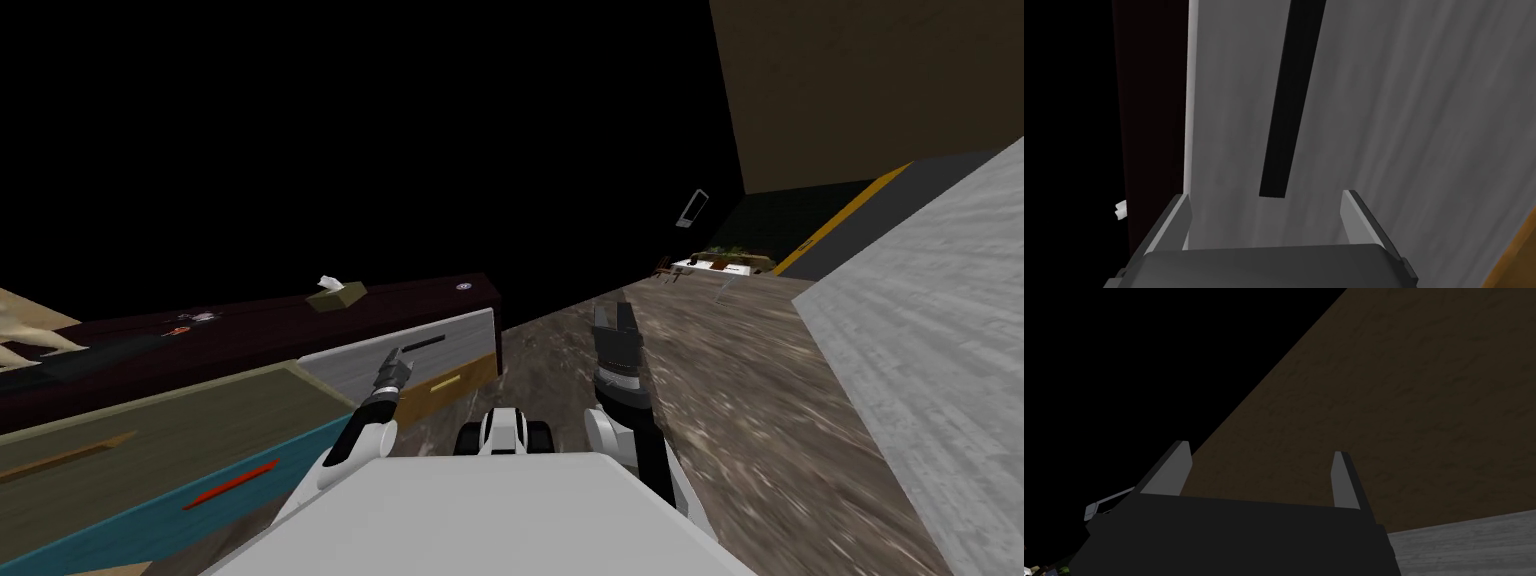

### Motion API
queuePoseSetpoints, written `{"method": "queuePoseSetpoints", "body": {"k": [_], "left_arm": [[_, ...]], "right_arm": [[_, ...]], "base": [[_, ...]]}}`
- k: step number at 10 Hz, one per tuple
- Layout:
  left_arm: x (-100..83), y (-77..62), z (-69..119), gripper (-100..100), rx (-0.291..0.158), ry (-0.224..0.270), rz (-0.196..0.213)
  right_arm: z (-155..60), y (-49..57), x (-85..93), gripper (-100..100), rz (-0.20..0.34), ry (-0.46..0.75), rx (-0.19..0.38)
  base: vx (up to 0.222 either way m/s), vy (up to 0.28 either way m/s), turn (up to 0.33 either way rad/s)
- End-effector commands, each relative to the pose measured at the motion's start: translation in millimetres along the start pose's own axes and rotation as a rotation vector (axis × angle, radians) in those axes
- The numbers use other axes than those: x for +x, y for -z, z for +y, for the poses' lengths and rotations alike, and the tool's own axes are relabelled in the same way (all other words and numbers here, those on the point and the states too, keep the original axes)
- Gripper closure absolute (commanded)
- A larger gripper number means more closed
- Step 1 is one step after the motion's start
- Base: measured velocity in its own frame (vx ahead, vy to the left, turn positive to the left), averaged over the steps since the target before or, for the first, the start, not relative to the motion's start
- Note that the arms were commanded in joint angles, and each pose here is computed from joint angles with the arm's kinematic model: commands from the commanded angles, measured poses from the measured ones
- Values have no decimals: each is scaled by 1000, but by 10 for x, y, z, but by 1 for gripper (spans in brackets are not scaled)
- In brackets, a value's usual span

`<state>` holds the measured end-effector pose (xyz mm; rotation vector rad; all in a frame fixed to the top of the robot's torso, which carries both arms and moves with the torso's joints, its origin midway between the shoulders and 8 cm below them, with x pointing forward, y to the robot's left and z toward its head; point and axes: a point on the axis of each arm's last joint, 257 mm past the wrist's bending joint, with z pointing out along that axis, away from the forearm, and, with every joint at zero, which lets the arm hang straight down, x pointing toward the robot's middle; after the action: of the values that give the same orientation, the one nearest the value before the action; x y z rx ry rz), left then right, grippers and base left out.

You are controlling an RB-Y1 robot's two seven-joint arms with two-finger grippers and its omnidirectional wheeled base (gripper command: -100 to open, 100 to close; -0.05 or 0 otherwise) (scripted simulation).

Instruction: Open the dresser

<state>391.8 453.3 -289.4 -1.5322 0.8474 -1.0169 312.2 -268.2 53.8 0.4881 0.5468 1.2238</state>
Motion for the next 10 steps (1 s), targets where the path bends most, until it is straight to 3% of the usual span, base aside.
{"method": "queuePoseSetpoints", "body": {"k": [1, 3, 4, 9, 10], "left_arm": [[-4, -4, 16, -100, -7, 9, -6], [-6, -13, 11, -100, -9, 11, -8], [-6, -15, 9, 100, -9, 12, -8], [1, 67, -35, 100, -9, 12, -2], [-3, 62, 27, 100, -22, 11, -6]], "right_arm": [[0, 0, 0, 0, 0, 0, 0], [0, -1, 0, 0, 0, 0, 0], [0, -1, 1, 0, 0, 0, 0], [0, -2, 1, 0, 0, -1, 0], [0, -2, 1, 0, 0, -1, 0]], "base": [[80, 23, -3], [85, 48, -12], [10, 6, 1], [-141, -74, 9], [-84, -39, -7]]}}
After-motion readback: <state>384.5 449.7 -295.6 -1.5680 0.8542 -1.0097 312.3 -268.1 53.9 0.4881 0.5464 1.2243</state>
